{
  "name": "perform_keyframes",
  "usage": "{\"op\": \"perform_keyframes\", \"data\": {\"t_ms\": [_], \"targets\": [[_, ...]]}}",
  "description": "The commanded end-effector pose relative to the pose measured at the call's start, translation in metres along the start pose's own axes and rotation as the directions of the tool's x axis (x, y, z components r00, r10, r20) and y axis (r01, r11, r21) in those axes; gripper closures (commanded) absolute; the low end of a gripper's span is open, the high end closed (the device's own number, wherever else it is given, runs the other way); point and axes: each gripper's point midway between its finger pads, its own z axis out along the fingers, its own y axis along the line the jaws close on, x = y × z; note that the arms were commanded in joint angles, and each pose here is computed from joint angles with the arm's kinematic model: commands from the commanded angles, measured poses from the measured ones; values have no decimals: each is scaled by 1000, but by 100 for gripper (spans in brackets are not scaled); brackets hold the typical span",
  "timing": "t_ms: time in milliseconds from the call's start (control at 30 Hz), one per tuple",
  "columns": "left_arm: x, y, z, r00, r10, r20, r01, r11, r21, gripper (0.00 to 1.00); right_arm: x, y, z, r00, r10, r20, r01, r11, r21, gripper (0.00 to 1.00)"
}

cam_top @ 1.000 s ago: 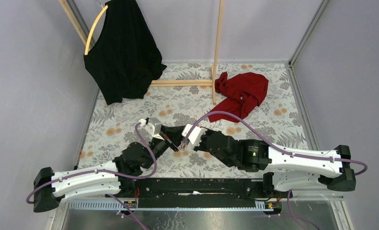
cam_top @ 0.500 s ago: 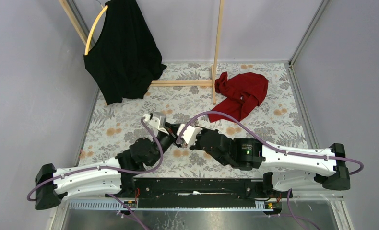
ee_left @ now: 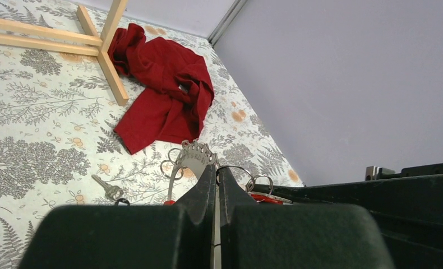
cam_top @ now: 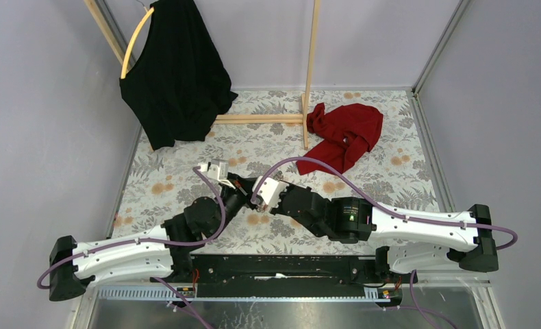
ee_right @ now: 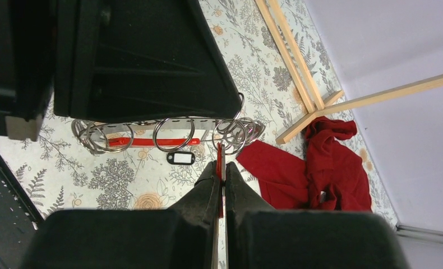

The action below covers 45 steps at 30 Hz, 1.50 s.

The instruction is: Remove the keys from the keyring

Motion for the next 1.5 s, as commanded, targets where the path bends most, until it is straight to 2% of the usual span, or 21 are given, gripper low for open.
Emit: {"op": "perform_keyframes", "data": {"t_ms": [0, 400, 700, 833, 900, 1000, 1167, 1233, 1300, 1333, 1467], "targets": [[-51, 0, -1, 971, -153, 185, 163, 986, -38, 100, 15, 9, -5, 999, 21, -35, -22, 999, -30, 100], [-61, -1, -6, 963, -181, 201, 192, 981, -35, 100, 32, 14, -3, 997, 16, -75, -18, 1000, -25, 100], [-28, 6, 7, 996, -52, 75, 60, 993, -104, 100, 7, -2, -8, 1000, 3, -17, -3, 1000, 2, 100], [-23, 8, 6, 993, -91, 79, 99, 990, -101, 100, 1, -3, -6, 1000, -9, -8, 9, 1000, 1, 100], [-22, 8, 4, 989, -110, 96, 118, 990, -77, 100, 4, -7, -5, 1000, -7, -15, 7, 999, 33, 100], [-23, 1, 0, 989, -100, 110, 101, 995, 0, 100, 5, -29, -4, 1000, -4, -23, 7, 987, 158, 100], [-19, -8, -7, 995, 0, 101, -10, 995, 100, 99, -27, -61, -15, 990, -15, 137, -25, 959, 282, 100], [-18, -13, -10, 994, 59, 92, -72, 988, 138, 89, -40, -67, -20, 979, -43, 198, -18, 955, 296, 100], [-15, -18, -13, 988, 131, 79, -143, 973, 180, 65, -48, -71, -24, 967, -98, 234, 23, 953, 302, 100], [-13, -20, -15, 986, 156, 64, -166, 966, 196, 60, -50, -71, -25, 962, -115, 246, 37, 953, 302, 100], [-13, -30, -19, 957, 288, 45, -289, 922, 258, 54, -56, -68, -31, 933, -177, 314, 84, 954, 286, 100]]}}
